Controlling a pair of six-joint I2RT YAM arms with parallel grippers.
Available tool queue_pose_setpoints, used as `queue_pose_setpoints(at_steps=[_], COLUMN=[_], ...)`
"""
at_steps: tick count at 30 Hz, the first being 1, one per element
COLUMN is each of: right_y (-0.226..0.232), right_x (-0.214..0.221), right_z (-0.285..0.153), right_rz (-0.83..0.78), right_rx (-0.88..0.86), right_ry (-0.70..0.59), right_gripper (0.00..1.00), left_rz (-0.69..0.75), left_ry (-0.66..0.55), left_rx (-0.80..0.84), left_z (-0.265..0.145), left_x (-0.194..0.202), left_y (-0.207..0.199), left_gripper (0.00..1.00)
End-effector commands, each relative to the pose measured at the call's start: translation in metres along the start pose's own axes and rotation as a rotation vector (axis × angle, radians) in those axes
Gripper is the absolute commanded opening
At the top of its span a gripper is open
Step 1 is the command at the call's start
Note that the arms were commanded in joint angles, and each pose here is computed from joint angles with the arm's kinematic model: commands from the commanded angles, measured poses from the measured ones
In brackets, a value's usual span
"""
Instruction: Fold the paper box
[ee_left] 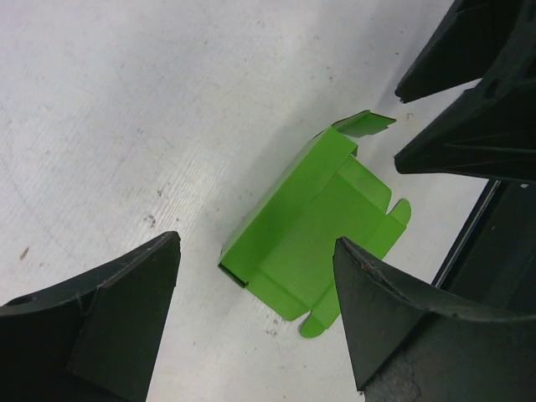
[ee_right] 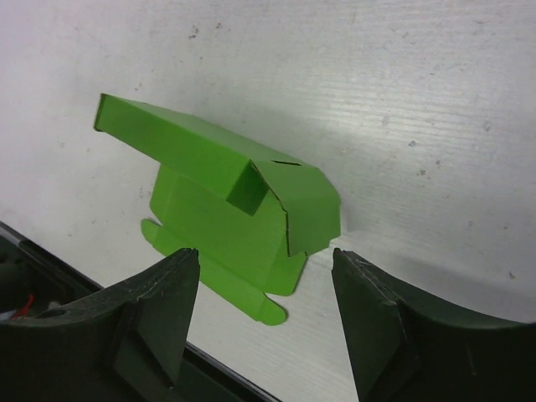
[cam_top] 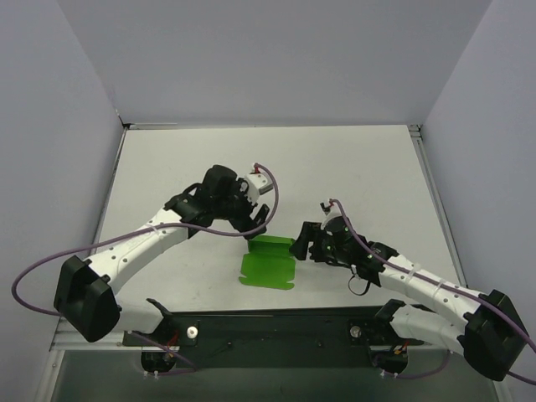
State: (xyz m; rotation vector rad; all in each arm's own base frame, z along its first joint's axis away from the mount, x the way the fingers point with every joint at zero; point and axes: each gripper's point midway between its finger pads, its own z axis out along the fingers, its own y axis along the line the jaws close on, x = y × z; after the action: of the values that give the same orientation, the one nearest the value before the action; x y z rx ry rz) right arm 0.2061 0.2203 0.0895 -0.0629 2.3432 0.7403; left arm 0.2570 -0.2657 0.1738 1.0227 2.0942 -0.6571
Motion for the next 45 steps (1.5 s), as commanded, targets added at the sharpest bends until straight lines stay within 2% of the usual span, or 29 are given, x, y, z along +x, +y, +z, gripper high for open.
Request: queue_pose_setpoints(at_steps=[1, 4, 6, 13, 18, 24, 29, 31, 32, 35, 37, 38, 41, 45], right_y=[-0.028, -0.029, -0.031, -0.026, -0.024, -0.022, -0.021, -0.022, -0.019, -0.019, -0.025, -0.028, -0.041, -0.058], right_x=[0.004, 0.005, -0.002, -0.014, -0.018, -0.020, -0.018, -0.020, -0.016, -0.020, -0.023, -0.024, -0.031, -0.032], right_z=[0.002, 0.008, 0.012, 0.026, 0.034, 0.040, 0.036, 0.031, 0.029, 0.015, 0.003, -0.001, -0.019, -0.019], right_rz=[-0.071, -0.110, -0.139, -0.239, -0.295, -0.334, -0.301, -0.283, -0.262, -0.226, -0.174, -0.155, -0.075, -0.033], right_rx=[0.138, 0.146, 0.161, 0.145, 0.127, 0.112, 0.105, 0.106, 0.083, 0.069, 0.071, 0.072, 0.072, 0.133], right_ry=[0.005, 0.024, -0.007, -0.027, -0.041, -0.051, -0.047, -0.058, -0.044, -0.065, -0.089, -0.098, -0.152, -0.151], right_gripper=[0.63, 0.55, 0.48, 0.29, 0.24, 0.22, 0.27, 0.36, 0.47, 0.62, 0.64, 0.64, 0.65, 0.65], left_rz=[0.202, 0.271, 0.292, 0.328, 0.331, 0.314, 0.291, 0.291, 0.288, 0.288, 0.289, 0.288, 0.291, 0.300], left_ry=[0.021, 0.088, 0.109, 0.100, 0.113, 0.137, 0.168, 0.172, 0.177, 0.175, 0.173, 0.173, 0.182, 0.186], left_rx=[0.108, 0.172, 0.206, 0.201, 0.156, 0.163, 0.168, 0.170, 0.170, 0.170, 0.170, 0.177, 0.180, 0.185], left_z=[0.015, 0.030, 0.036, 0.046, 0.055, 0.063, 0.073, 0.077, 0.077, 0.079, 0.080, 0.081, 0.082, 0.082], left_x=[-0.012, 0.001, 0.009, 0.020, 0.025, 0.037, 0.047, 0.048, 0.050, 0.051, 0.051, 0.052, 0.055, 0.056], left_y=[-0.024, -0.033, -0.035, -0.031, -0.020, -0.019, -0.017, -0.017, -0.017, -0.017, -0.017, -0.019, -0.020, -0.023], left_gripper=[0.83, 0.83, 0.83, 0.83, 0.83, 0.83, 0.81, 0.77, 0.76, 0.70, 0.65, 0.58, 0.48, 0.42])
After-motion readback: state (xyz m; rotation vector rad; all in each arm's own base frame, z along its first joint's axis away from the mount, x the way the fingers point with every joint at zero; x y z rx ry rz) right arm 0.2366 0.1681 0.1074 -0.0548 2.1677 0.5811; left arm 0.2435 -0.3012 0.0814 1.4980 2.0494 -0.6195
